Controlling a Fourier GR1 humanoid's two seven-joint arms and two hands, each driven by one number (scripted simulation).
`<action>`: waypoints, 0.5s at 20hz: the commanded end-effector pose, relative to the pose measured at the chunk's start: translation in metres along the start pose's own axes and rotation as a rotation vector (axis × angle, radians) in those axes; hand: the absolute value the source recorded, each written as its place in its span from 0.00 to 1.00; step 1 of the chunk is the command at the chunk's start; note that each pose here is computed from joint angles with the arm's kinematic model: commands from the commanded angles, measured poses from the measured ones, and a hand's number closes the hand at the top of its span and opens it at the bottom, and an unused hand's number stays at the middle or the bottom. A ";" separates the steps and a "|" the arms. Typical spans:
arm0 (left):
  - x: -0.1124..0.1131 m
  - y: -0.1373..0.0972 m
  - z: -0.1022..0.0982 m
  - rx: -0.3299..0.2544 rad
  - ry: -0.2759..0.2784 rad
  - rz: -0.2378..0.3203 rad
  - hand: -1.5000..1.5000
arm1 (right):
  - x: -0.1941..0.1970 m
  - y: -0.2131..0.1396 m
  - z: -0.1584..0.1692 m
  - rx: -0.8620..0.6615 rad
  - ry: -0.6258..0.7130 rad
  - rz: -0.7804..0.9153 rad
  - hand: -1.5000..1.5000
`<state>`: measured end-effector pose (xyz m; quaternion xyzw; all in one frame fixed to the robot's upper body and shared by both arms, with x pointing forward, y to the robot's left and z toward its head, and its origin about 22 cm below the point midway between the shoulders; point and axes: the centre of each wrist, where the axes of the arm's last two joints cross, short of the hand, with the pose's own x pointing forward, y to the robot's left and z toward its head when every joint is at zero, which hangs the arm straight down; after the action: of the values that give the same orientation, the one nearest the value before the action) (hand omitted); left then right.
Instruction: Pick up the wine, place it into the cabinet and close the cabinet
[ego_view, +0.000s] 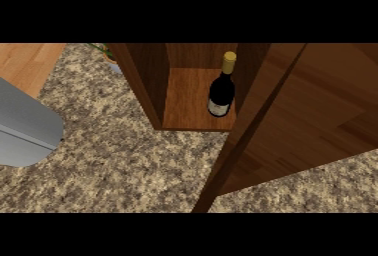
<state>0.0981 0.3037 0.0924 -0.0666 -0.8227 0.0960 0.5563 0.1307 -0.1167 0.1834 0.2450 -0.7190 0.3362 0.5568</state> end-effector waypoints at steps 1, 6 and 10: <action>0.008 0.027 -0.001 -0.017 -0.006 0.002 0.00 | 0.001 0.019 -0.030 -0.009 -0.037 0.098 1.00; 0.016 0.037 0.006 -0.034 0.000 0.014 0.00 | 0.017 0.021 -0.057 -0.062 -0.019 0.094 1.00; 0.035 0.040 -0.003 -0.036 -0.005 -0.002 0.00 | 0.004 0.010 -0.105 -0.135 -0.015 0.131 1.00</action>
<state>0.0899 0.3441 0.1056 -0.0790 -0.8258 0.0854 0.5518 0.1668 -0.0529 0.1958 0.1876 -0.7460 0.3366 0.5431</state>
